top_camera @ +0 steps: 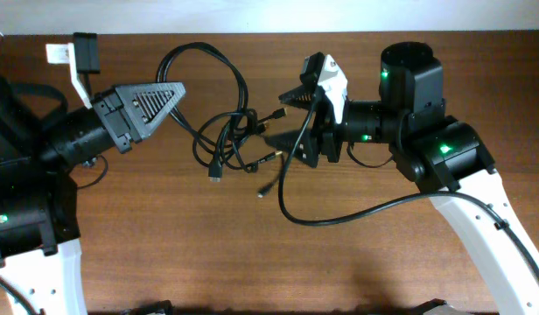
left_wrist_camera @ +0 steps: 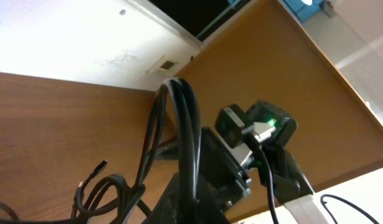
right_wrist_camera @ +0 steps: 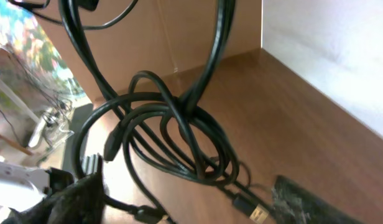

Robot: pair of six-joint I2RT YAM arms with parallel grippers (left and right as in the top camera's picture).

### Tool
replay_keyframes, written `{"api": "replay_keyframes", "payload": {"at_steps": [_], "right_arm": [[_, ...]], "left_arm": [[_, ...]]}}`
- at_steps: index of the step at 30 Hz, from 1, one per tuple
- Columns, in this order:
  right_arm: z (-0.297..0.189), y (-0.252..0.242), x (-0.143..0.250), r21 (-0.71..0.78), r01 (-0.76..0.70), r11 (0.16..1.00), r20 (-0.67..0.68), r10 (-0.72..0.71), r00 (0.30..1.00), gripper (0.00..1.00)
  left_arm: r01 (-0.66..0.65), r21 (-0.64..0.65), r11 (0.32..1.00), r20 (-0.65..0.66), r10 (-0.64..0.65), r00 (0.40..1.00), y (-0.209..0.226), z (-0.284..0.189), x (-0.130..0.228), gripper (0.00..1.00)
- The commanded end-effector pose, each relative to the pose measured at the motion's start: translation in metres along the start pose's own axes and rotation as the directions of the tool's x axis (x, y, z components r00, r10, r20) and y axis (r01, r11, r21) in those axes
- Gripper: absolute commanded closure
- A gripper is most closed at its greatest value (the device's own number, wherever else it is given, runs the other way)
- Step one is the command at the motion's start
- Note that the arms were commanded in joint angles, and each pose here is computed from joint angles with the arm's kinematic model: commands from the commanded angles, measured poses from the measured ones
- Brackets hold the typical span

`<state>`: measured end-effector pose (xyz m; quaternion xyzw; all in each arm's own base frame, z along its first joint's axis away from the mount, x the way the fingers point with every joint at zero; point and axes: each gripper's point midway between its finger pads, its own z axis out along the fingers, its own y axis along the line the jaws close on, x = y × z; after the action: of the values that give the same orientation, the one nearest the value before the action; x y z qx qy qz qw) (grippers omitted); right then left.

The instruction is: Untangle cables

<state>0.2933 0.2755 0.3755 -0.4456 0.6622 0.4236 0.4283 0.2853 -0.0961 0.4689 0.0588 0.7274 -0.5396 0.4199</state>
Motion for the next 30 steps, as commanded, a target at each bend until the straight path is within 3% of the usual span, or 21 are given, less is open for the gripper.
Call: {"api": "replay_keyframes", "payload": {"at_steps": [1, 8, 10, 11, 12, 13, 17, 19, 22, 23, 27, 30], "right_arm": [[0.004, 0.008, -0.003, -0.037, 0.020, 0.999, 0.005, -0.020, 1.000, 0.36], [0.011, 0.015, -0.003, -0.061, 0.028, 0.998, 0.002, -0.028, 1.000, 0.37], [0.011, 0.015, -0.003, -0.061, 0.028, 0.998, 0.002, -0.028, 1.000, 0.54], [0.011, 0.015, -0.003, -0.061, 0.031, 0.998, 0.004, -0.031, 1.000, 0.57], [0.011, 0.015, -0.003, -0.061, 0.032, 0.998, 0.005, -0.032, 0.999, 0.73], [0.011, 0.014, -0.003, -0.060, 0.032, 0.998, 0.005, -0.032, 0.999, 0.96], [0.011, 0.003, -0.009, 0.005, 0.061, 0.998, 0.018, -0.061, 0.998, 0.96], [0.005, -0.030, -0.014, 0.177, 0.009, 0.984, 0.029, -0.014, 0.999, 0.96], [-0.028, -0.093, -0.014, 0.467, -0.159, 0.870, 0.102, 0.126, 0.987, 0.96], [-0.051, -0.119, -0.009, 0.557, -0.272, 0.784, 0.170, 0.213, 0.962, 0.96], [-0.107, -0.161, 0.004, 0.624, -0.479, 0.617, 0.331, 0.347, 0.878, 0.96], [-0.136, -0.176, 0.016, 0.661, -0.511, 0.549, 0.360, 0.365, 0.859, 0.96]], "left_arm": [[-0.017, 0.061, 0.998, -0.029, 0.019, 0.999, -0.021, 0.005, 0.005, 1.00], [-0.025, 0.117, 0.993, -0.055, 0.031, 0.998, -0.039, 0.018, 0.010, 1.00], [-0.024, 0.121, 0.992, -0.060, 0.032, 0.998, -0.040, 0.019, 0.011, 1.00], [-0.024, 0.121, 0.992, -0.059, 0.032, 0.998, -0.040, 0.019, 0.011, 1.00], [-0.024, 0.122, 0.992, -0.060, 0.032, 0.998, -0.040, 0.019, 0.011, 1.00], [-0.024, 0.123, 0.992, -0.061, 0.032, 0.998, -0.040, 0.019, 0.012, 1.00], [-0.025, 0.123, 0.992, -0.061, 0.033, 0.998, -0.040, 0.019, 0.012, 1.00], [-0.025, 0.123, 0.992, -0.061, 0.033, 0.998, -0.040, 0.019, 0.012, 1.00], [-0.025, 0.123, 0.992, -0.061, 0.033, 0.998, -0.040, 0.019, 0.012, 1.00], [-0.025, 0.117, 0.993, -0.054, 0.032, 0.998, -0.038, 0.017, 0.010, 1.00], [-0.025, 0.083, 0.996, -0.019, 0.027, 0.999, -0.029, 0.008, 0.001, 1.00], [-0.026, 0.078, 0.997, -0.014, 0.027, 1.000, -0.028, 0.006, -0.001, 1.00]]}}
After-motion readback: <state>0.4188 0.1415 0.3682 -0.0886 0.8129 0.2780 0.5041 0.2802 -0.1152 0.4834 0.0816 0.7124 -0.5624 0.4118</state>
